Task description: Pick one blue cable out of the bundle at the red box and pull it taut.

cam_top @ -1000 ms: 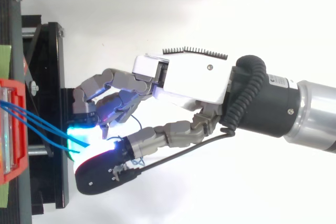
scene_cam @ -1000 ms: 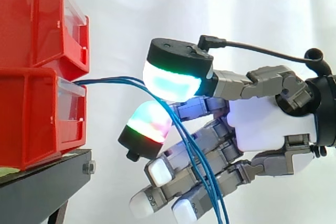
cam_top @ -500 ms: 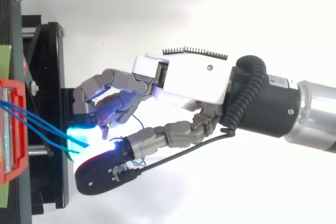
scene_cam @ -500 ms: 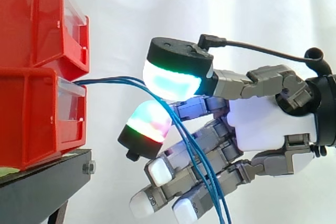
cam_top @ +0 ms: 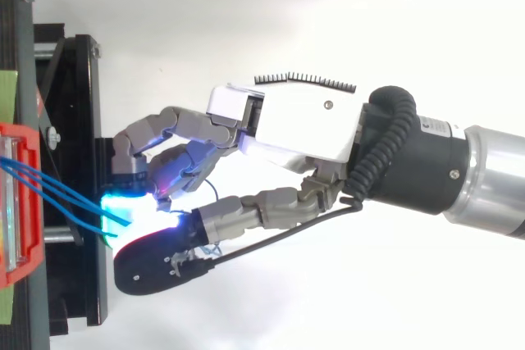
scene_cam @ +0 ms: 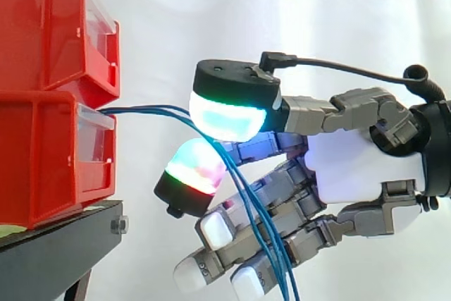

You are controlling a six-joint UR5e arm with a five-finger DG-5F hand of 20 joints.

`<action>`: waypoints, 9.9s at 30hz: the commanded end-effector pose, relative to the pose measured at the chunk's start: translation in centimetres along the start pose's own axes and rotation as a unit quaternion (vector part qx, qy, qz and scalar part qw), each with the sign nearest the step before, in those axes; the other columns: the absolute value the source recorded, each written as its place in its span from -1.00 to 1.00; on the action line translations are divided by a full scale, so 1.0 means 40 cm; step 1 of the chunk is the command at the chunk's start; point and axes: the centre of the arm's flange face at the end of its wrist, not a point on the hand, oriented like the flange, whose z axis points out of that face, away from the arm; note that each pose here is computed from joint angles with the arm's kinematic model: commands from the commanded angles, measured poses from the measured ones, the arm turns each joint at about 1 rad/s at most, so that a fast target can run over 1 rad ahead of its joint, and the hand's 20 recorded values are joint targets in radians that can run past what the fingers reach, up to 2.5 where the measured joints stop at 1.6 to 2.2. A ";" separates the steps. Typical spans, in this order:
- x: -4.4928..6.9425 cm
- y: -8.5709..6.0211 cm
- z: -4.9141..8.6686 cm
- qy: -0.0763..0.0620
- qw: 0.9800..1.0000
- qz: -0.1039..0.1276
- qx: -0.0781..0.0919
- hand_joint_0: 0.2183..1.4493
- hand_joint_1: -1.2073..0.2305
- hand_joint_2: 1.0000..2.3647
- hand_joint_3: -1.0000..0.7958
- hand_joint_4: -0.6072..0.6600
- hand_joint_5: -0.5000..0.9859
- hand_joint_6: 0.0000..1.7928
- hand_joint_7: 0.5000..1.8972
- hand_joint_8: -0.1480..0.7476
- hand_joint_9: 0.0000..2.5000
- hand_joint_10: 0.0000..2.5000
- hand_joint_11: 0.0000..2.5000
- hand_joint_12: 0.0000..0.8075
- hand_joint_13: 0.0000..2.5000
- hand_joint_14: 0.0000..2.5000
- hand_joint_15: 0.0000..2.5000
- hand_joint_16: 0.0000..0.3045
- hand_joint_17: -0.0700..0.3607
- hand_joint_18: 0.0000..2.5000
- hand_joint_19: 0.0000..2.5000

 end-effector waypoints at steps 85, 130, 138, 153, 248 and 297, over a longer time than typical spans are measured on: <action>-0.001 0.022 -0.006 0.000 1.000 0.001 -0.004 -0.32 -0.54 -0.97 -0.11 0.01 -0.57 -0.05 -0.13 0.06 -0.35 -0.99 -0.35 0.01 -0.49 -0.99 -0.81 -0.64 -0.11 -0.39 -0.71; -0.004 0.012 -0.016 0.002 1.000 -0.008 0.016 -0.33 -0.42 -0.98 -0.26 0.15 -0.57 -0.13 -0.21 0.10 -0.34 -0.99 -0.34 0.02 -0.47 -0.99 -0.80 -0.64 -0.11 -0.38 -0.69; -0.004 0.012 -0.016 0.002 1.000 -0.008 0.016 -0.25 -0.52 -0.98 -0.19 0.12 -0.59 -0.08 -0.27 0.11 -0.34 -0.99 -0.33 0.03 -0.47 -0.99 -0.81 -0.64 -0.10 -0.37 -0.72; -0.003 0.011 -0.016 0.003 1.000 -0.007 0.017 -0.06 -0.61 -1.00 -0.43 -0.02 -0.64 -0.04 -0.34 -0.03 -0.40 -0.99 -0.35 -0.03 -0.48 -0.99 -0.83 -0.66 -0.14 -0.38 -0.76; -0.001 0.020 -0.030 0.006 0.999 -0.014 0.031 -0.25 -0.69 -1.00 -0.44 -0.16 -0.67 -0.09 -0.30 -0.11 -0.65 -0.99 -0.53 -0.07 -0.76 -1.00 -0.96 -0.65 -0.11 -0.63 -0.87; 0.008 0.022 -0.030 0.008 0.999 0.042 0.029 -0.35 -0.47 -0.97 0.00 -0.05 -0.55 -0.02 -0.03 0.10 -0.31 -0.99 -0.42 0.01 -0.54 -1.00 -0.85 -0.64 -0.11 -0.45 -0.73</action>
